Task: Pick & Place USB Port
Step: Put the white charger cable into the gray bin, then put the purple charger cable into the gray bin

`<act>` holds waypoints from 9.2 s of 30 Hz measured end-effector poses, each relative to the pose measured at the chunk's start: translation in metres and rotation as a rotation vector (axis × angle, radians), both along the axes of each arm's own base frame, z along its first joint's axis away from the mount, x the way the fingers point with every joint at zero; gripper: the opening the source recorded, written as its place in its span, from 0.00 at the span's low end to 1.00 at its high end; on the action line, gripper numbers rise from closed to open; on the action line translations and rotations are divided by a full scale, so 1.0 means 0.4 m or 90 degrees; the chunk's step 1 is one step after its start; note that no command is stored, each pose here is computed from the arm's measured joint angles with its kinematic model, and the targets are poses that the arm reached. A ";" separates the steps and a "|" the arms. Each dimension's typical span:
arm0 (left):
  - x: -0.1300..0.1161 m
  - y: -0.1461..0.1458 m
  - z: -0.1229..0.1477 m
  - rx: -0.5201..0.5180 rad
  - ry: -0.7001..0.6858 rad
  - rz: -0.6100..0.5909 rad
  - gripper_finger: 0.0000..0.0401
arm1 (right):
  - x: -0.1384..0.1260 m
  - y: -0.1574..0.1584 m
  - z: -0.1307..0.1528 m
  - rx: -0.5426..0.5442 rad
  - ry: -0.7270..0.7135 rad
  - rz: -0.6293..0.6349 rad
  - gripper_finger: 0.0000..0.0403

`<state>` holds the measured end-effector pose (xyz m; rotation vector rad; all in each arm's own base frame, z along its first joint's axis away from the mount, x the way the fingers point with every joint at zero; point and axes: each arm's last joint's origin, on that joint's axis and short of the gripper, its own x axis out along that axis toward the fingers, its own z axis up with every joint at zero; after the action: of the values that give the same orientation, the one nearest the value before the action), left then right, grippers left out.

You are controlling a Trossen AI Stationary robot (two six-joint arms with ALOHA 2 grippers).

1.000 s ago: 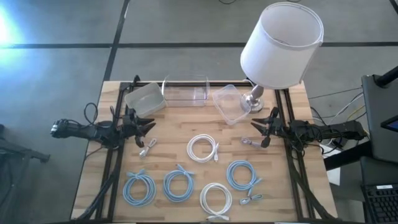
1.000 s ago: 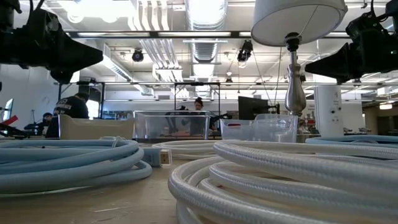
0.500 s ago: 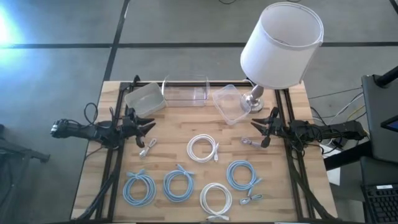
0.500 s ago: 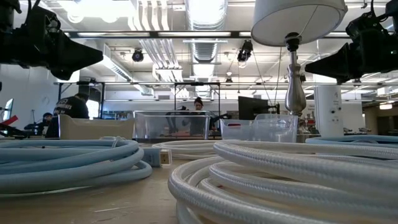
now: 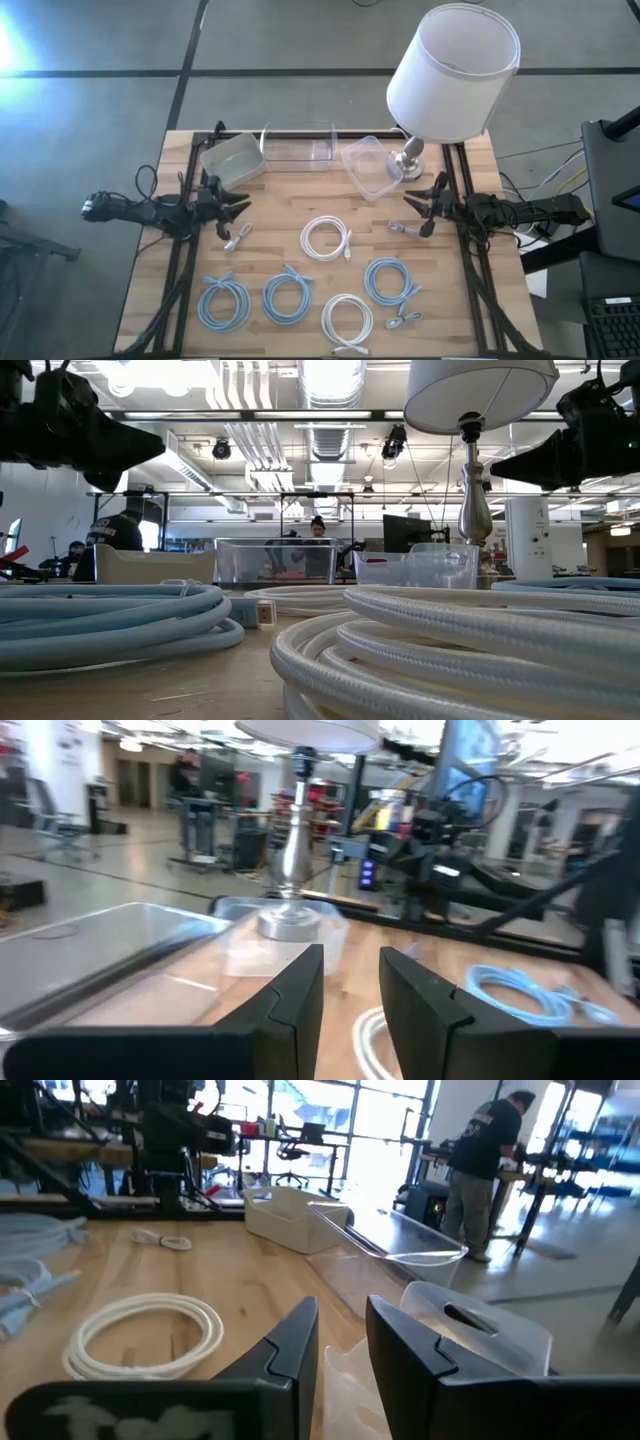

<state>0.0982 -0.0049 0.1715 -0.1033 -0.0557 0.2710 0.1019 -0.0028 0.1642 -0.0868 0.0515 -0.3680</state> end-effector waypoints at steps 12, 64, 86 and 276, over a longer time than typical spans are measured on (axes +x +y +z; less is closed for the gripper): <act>0.001 -0.003 0.000 0.003 0.000 -0.026 0.26 | 0.000 0.000 0.000 -0.128 0.050 0.005 0.18; 0.013 -0.003 0.152 0.029 0.011 -0.007 0.53 | 0.017 0.003 0.195 0.017 -0.231 0.019 0.52; 0.122 -0.023 0.211 -0.136 0.509 0.087 0.53 | 0.184 0.018 0.208 0.091 0.116 -0.004 0.52; 0.261 0.098 0.154 -0.083 0.178 -0.153 0.28 | 0.223 0.023 0.174 0.143 0.144 -0.016 0.52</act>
<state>0.2025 0.0345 0.2332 -0.1988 0.2509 0.0472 0.1912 0.0063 0.2339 0.0945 0.3169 -0.3741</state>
